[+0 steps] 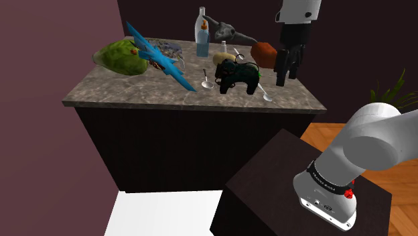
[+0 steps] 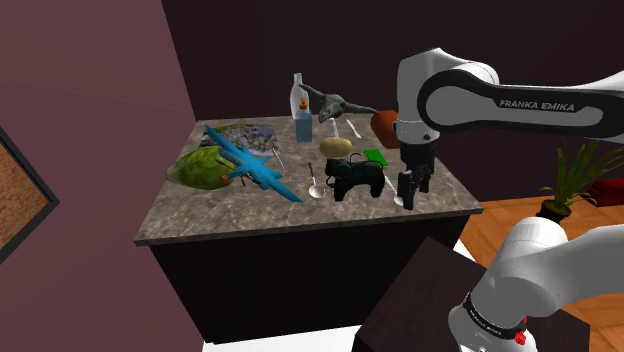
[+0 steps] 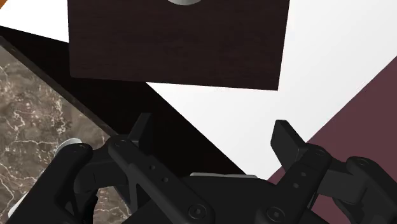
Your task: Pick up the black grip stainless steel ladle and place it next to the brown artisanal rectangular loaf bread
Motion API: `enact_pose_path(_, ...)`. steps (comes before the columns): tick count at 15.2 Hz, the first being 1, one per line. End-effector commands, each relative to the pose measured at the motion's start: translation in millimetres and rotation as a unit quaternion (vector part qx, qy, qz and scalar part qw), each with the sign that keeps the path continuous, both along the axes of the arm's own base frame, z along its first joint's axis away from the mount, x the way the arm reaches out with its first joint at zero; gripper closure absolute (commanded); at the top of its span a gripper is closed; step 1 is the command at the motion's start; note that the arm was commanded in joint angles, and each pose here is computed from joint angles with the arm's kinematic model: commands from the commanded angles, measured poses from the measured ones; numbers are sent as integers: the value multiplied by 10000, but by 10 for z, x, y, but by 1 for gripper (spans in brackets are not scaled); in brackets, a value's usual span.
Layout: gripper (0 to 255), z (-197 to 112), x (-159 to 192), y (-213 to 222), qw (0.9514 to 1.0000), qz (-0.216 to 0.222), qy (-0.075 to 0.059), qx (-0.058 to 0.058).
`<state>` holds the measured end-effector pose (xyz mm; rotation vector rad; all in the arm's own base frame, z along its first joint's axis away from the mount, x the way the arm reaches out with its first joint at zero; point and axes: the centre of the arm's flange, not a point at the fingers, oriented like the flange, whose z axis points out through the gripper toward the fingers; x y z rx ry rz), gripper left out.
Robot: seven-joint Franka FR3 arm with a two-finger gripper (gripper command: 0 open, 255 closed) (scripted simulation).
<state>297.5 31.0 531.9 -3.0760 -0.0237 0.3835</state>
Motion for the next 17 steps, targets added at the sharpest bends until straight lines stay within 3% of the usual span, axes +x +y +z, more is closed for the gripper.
enact_pose_path(1,0,0,0,0,10000,0,0,0)
enact_pose_path(9,0,-430,855,38,9963,-817,-268,-10)
enact_pose_path(17,0,-813,1727,-66,9852,-1628,-534,-20)
